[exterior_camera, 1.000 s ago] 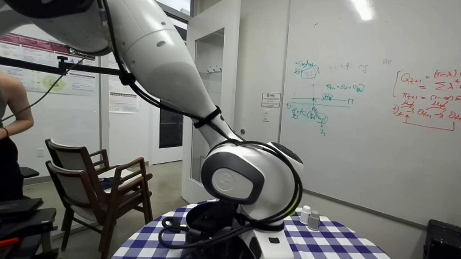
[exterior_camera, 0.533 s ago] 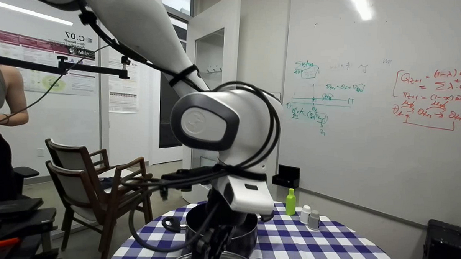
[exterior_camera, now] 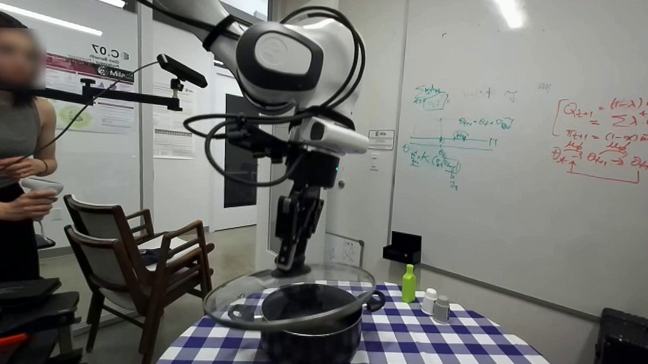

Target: Put the glass lid on the black pot

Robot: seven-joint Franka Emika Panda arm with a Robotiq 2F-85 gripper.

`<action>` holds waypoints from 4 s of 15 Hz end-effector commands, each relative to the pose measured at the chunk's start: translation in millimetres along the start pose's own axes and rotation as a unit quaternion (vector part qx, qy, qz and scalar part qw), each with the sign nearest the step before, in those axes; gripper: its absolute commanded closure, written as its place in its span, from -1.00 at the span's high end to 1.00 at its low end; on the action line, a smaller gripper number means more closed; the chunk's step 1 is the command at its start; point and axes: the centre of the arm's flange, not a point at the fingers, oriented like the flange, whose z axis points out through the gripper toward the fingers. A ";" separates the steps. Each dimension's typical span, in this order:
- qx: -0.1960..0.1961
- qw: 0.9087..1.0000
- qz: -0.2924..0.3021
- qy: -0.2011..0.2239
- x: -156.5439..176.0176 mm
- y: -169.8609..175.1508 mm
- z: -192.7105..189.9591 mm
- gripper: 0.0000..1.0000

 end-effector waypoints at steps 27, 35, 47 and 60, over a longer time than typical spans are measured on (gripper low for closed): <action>0.048 0.964 -0.246 -0.083 -14.0 -290.1 77.4 -0.50; 0.020 0.972 -0.218 -0.083 -1.1 -271.3 92.8 -0.50; 0.009 0.977 -0.196 -0.081 14.4 -259.1 103.9 -0.50; 0.018 0.978 -0.194 -0.077 21.1 -267.5 106.5 -0.50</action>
